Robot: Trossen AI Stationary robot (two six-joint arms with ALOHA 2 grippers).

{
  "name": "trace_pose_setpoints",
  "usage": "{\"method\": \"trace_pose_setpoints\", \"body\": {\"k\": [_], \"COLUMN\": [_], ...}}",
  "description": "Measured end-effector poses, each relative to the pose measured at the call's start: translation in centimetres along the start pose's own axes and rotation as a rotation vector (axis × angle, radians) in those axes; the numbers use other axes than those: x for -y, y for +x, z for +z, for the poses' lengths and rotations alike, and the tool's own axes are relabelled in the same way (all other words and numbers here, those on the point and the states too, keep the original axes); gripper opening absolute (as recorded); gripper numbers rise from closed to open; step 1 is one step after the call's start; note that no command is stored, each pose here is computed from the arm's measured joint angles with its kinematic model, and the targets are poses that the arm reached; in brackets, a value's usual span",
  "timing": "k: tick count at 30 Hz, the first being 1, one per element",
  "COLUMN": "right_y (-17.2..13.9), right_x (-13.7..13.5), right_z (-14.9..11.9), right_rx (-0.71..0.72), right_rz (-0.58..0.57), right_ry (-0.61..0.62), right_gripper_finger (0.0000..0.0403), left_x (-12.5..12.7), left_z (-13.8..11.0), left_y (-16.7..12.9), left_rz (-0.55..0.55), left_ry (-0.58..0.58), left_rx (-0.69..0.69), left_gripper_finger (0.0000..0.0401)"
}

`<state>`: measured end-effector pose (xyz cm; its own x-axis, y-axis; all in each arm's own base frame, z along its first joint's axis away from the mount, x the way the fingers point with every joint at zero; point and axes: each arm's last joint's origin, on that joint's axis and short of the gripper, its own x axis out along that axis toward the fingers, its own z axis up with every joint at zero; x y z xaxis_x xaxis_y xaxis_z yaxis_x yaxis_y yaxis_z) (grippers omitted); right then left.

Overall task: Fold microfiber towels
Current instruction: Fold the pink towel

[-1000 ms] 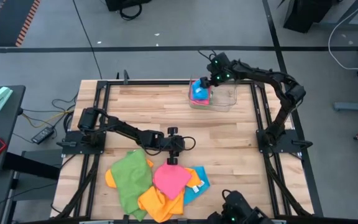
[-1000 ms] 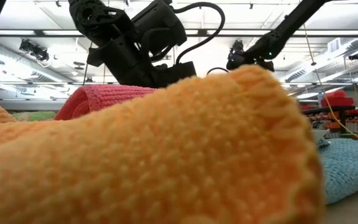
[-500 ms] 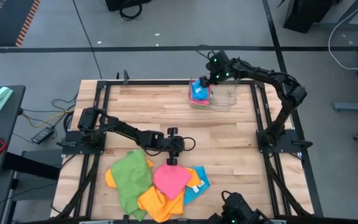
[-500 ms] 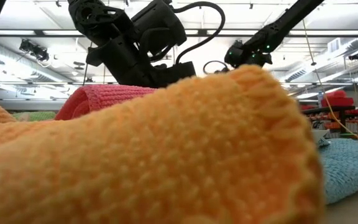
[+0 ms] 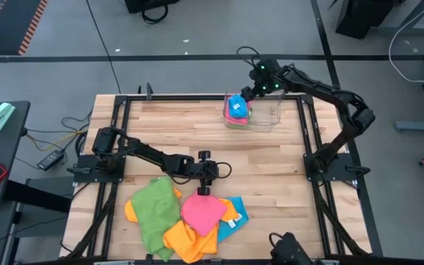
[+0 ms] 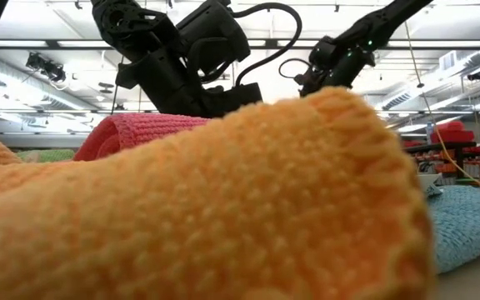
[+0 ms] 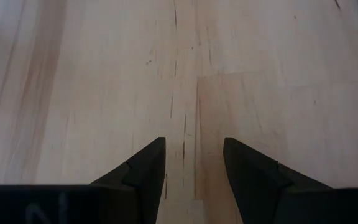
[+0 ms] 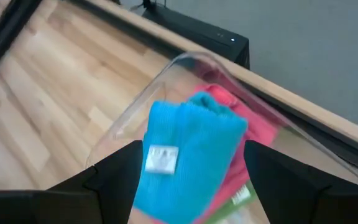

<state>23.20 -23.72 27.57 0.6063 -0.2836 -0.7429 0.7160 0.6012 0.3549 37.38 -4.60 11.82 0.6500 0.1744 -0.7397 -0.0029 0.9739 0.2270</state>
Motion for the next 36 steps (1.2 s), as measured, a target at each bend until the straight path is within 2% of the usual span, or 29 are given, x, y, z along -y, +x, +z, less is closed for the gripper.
{"method": "trace_pose_setpoints", "body": {"k": [7, 11, 17, 23, 26, 32, 36], "right_y": [-1.2, -1.8, -3.1, -3.8, -3.6, -3.1, -3.4], "right_x": [-5.1, -7.9, -10.0, -10.2, -10.2, -10.8, -11.9], "right_z": [-2.4, -4.5, -10.8, -16.9, -19.2, -22.1, -23.2], "right_rx": [-0.044, -0.07, -0.111, -0.081, -0.082, -0.093, -0.026], "right_rz": [0.092, 0.091, 0.056, 0.142, 0.195, 0.253, 0.239], "right_ry": [-0.239, -0.382, -0.518, -0.544, -0.505, -0.457, -0.506], "right_gripper_finger": [0.0283, 0.0278, 0.0275, 0.0275, 0.0275, 0.0275, 0.0275], "left_x": [-0.3, -0.3, -0.2, -0.2, -0.2, 0.5, 0.8], "left_z": [0.0, 0.0, -0.1, -0.1, -0.1, 0.5, 1.9], "left_y": [0.1, 0.1, 0.0, 0.0, 0.0, -0.2, -1.1], "left_rz": [0.006, 0.006, 0.004, 0.004, -0.001, -0.145, -0.188], "left_ry": [0.002, -0.005, -0.014, -0.019, -0.015, 0.081, 0.141], "left_rx": [-0.003, -0.005, -0.01, -0.009, -0.01, -0.007, -0.103], "left_gripper_finger": [0.0172, 0.0172, 0.0172, 0.0172, 0.0172, 0.0172, 0.0172]}}
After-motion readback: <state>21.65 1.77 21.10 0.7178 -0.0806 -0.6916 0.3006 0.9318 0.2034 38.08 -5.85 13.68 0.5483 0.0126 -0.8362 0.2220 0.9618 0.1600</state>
